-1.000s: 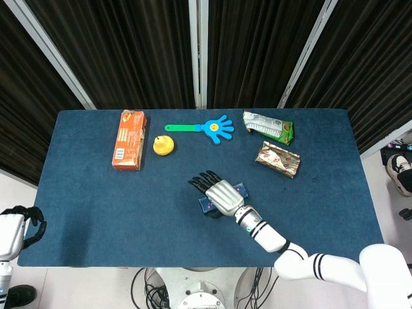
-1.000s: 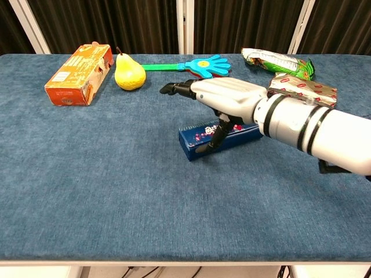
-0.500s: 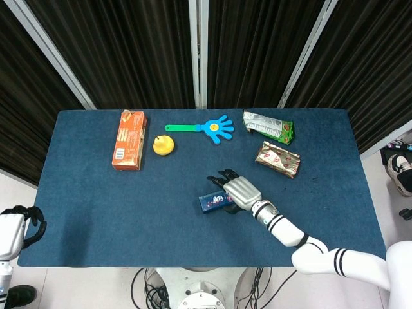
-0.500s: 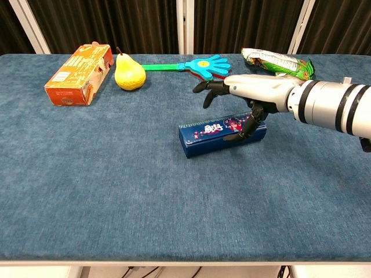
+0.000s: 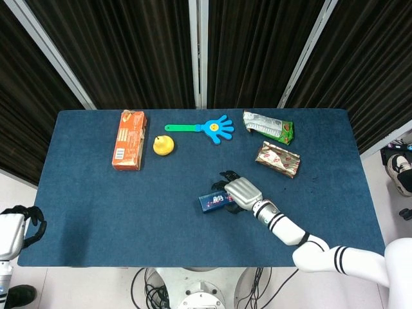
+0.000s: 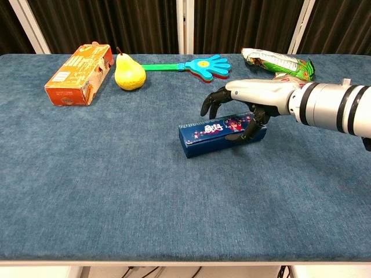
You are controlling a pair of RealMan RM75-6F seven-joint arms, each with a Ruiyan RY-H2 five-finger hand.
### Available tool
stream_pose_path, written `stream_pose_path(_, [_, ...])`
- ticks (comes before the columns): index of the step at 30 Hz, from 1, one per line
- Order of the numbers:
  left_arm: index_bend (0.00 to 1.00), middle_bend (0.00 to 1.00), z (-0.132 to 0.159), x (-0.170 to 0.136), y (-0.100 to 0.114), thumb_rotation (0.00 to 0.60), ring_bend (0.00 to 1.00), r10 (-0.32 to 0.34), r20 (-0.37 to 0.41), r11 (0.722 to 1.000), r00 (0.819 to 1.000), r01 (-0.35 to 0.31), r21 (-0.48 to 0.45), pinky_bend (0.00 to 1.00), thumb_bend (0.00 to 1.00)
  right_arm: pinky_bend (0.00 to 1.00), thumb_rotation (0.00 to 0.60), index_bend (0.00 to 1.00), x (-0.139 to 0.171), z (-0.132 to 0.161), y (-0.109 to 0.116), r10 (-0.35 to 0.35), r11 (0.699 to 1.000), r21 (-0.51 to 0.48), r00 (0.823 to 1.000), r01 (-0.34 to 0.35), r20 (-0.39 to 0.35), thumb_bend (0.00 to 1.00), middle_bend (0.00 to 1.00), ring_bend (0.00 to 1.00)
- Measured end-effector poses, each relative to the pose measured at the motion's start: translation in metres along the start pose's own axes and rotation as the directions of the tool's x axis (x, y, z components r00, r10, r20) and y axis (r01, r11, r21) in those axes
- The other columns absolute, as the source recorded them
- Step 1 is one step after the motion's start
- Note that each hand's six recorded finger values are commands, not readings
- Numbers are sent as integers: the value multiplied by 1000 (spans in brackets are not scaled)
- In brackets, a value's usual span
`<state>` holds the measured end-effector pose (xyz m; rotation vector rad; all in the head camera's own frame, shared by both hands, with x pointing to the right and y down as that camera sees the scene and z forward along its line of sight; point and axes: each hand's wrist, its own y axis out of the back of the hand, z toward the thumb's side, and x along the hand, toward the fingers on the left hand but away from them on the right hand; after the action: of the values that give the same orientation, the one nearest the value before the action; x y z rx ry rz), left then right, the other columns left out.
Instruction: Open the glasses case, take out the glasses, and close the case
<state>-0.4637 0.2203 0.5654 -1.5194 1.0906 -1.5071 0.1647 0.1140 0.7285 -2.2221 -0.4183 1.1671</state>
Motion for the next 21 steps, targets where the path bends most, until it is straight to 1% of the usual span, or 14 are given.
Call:
stream_pose_path(7, [608, 628, 0, 0, 0, 600, 457, -1, -1, 1000, 1000, 1, -1, 514, 379, 0, 600, 271, -1, -2, -1, 5, 1000, 1, 1000, -5, 4, 336, 283, 0])
stream_pose_path(21, [608, 628, 0, 0, 0, 600, 457, -1, 0, 1000, 1000, 1, -2, 513, 380, 0, 600, 271, 6, -7, 3, 2, 1000, 4, 1000, -2, 12, 340, 284, 0])
